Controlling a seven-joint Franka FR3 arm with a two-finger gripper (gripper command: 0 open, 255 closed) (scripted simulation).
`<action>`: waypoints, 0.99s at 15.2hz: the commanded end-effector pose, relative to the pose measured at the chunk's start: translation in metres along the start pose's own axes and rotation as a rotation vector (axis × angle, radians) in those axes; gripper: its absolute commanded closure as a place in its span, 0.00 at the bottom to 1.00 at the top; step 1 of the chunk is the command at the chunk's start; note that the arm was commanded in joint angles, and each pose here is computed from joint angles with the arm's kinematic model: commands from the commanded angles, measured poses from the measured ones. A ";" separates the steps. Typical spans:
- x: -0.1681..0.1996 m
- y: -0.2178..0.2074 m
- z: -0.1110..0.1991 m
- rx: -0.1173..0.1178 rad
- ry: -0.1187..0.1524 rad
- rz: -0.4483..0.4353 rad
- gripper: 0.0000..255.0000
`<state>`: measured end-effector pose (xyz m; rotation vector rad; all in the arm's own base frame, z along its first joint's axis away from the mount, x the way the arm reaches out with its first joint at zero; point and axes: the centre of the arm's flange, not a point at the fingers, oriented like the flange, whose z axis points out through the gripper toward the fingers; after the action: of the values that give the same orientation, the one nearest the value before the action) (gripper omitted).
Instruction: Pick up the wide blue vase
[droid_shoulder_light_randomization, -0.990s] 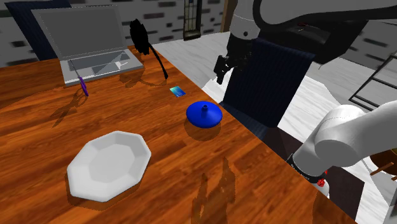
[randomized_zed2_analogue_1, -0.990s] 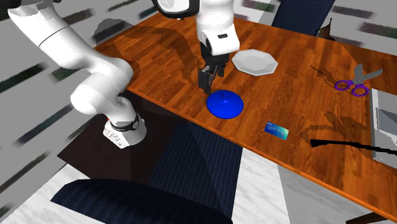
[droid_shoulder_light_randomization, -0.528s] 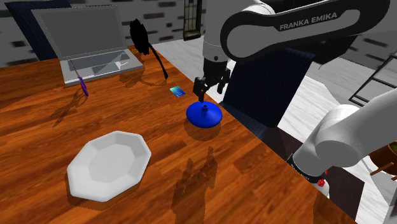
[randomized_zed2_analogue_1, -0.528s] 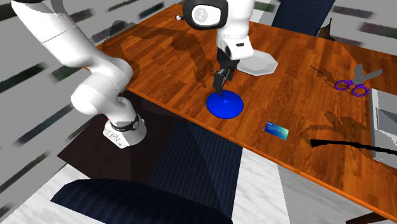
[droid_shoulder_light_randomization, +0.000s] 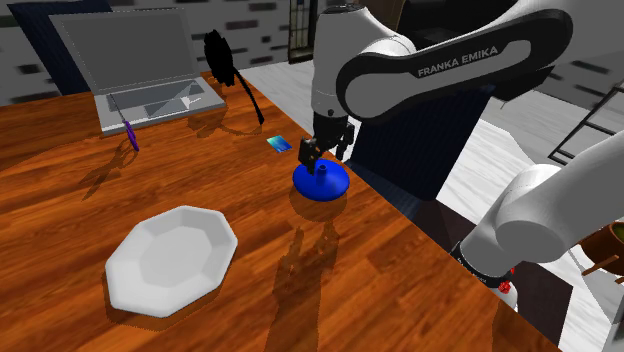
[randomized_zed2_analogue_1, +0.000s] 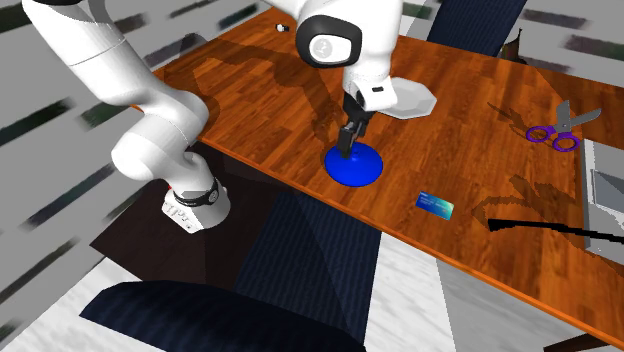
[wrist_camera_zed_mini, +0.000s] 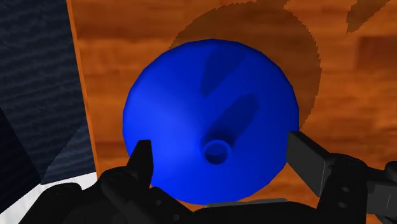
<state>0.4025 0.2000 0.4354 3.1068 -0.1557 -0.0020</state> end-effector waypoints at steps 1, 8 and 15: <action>-0.001 0.000 0.009 0.000 0.000 0.000 0.00; -0.001 0.000 0.009 0.000 0.001 0.000 1.00; -0.001 0.001 -0.007 0.000 0.000 0.000 1.00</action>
<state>0.4005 0.1992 0.4371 3.1068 -0.1558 -0.0012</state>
